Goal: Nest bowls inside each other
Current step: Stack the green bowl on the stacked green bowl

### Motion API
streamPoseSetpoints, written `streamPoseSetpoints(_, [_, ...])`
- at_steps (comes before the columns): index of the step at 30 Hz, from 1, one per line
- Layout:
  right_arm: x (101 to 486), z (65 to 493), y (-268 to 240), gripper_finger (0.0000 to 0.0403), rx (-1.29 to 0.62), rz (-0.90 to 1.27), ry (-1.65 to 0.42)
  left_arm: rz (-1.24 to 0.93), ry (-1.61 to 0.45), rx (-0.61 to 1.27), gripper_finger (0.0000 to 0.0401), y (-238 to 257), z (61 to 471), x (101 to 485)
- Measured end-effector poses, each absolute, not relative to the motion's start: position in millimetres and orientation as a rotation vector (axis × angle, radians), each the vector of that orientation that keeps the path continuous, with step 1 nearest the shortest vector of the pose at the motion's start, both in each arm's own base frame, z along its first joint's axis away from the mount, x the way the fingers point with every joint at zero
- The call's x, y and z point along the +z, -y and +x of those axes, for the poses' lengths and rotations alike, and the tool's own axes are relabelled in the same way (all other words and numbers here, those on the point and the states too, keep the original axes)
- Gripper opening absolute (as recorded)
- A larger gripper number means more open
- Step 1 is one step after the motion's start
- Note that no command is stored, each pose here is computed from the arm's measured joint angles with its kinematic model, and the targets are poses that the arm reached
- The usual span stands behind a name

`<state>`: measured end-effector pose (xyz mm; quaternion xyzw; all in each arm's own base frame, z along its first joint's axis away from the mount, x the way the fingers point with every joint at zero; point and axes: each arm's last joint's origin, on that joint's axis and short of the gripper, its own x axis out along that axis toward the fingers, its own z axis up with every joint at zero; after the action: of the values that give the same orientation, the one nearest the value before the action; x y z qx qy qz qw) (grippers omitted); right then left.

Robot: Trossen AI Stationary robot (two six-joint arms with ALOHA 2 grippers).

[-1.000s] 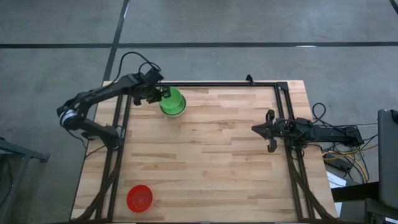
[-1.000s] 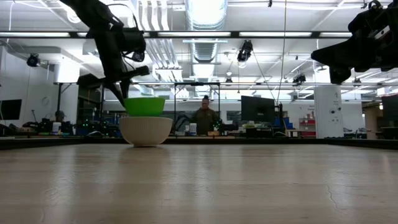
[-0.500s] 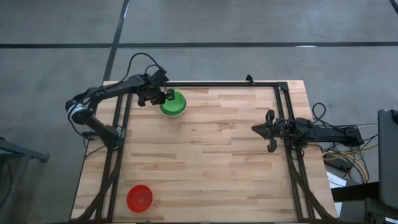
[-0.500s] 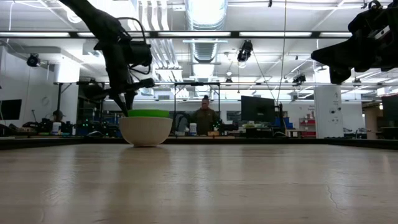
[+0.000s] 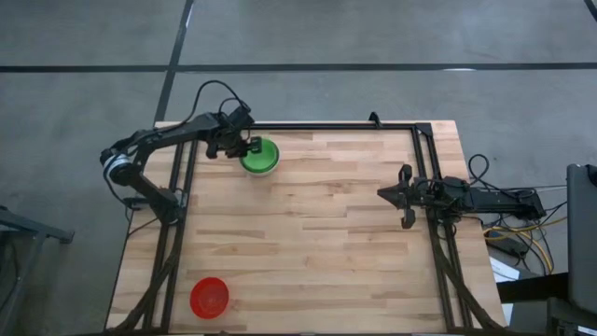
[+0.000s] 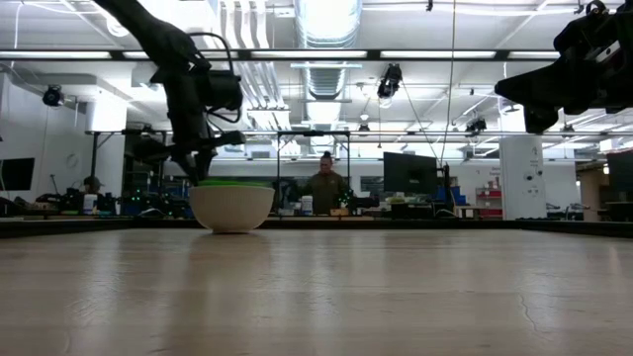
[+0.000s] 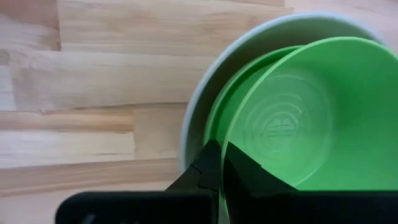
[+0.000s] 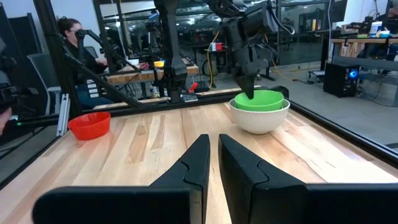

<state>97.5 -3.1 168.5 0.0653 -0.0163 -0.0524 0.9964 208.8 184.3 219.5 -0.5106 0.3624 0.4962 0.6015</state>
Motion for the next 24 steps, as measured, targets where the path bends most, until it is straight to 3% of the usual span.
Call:
streamPoseSetpoints(14, [168.5,97.5,3.1,0.0034,-0.105,0.131,0.033,-1.138,-0.833,1.128,0.0006,-183.9,210.1,214.6])
streamPoseSetpoints(24, [168.5,97.5,3.1,0.0034,-0.105,0.131,0.033,-1.116,-0.820,1.114,0.0043,-185.3,211.5,215.4])
